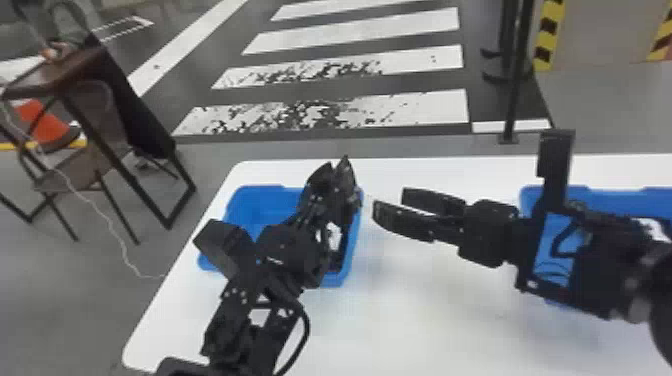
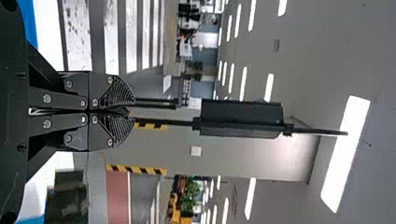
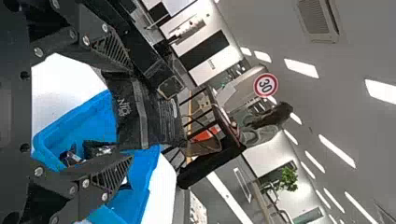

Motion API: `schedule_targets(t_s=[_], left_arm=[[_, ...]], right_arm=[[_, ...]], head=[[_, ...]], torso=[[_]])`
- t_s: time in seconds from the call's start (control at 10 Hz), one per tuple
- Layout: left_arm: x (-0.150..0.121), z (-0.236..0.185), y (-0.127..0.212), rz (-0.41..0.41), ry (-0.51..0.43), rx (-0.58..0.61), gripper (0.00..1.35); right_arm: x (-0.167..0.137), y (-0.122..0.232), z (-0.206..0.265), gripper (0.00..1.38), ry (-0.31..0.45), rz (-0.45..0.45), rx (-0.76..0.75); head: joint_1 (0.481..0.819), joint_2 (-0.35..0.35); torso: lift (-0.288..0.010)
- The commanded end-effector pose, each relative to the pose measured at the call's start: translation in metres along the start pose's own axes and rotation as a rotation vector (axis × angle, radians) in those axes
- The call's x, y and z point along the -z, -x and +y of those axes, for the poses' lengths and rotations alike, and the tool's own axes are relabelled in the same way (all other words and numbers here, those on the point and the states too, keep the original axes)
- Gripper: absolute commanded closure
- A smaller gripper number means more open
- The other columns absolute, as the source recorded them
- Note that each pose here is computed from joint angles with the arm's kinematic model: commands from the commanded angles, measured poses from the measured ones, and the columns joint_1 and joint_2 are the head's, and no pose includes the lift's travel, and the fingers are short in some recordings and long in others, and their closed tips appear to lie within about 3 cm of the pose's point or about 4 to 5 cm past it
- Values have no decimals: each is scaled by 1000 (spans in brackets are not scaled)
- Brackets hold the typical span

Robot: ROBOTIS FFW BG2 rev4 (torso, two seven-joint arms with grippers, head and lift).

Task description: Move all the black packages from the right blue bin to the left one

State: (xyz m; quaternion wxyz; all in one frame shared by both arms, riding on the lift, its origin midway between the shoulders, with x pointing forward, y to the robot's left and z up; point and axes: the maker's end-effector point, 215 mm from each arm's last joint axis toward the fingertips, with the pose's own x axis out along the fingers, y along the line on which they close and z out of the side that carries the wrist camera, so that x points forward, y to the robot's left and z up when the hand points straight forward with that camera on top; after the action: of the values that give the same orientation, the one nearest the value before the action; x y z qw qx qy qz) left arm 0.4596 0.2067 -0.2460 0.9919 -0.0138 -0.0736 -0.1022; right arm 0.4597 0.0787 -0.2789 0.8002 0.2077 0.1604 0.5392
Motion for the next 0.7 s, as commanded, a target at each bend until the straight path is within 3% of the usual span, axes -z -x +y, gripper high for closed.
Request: schedule_targets(t_s=[0.0, 0.2, 0.3, 0.4, 0.6], left_arm=[[16, 39, -15, -14, -113, -77, 1222], [38, 89, -29, 5, -310, -186, 1222], [52, 107, -28, 32, -363, -221, 1222], [59, 113, -21, -3, -362, -257, 1181], [80, 119, 1, -19, -167, -313, 257]], right_arm=[[-2, 11, -11, 131, -21, -25, 23], [-6, 27, -26, 139, -33, -50, 61], [-8, 34, -31, 140, -26, -60, 80], [-13, 44, -38, 140, -16, -74, 103], [-20, 70, -62, 140, 9, -76, 187]], head=[[695, 331], [690, 348], [683, 350], [684, 350], [695, 350]], torso=[[-140], [-140], [-140], [-140], [-140]])
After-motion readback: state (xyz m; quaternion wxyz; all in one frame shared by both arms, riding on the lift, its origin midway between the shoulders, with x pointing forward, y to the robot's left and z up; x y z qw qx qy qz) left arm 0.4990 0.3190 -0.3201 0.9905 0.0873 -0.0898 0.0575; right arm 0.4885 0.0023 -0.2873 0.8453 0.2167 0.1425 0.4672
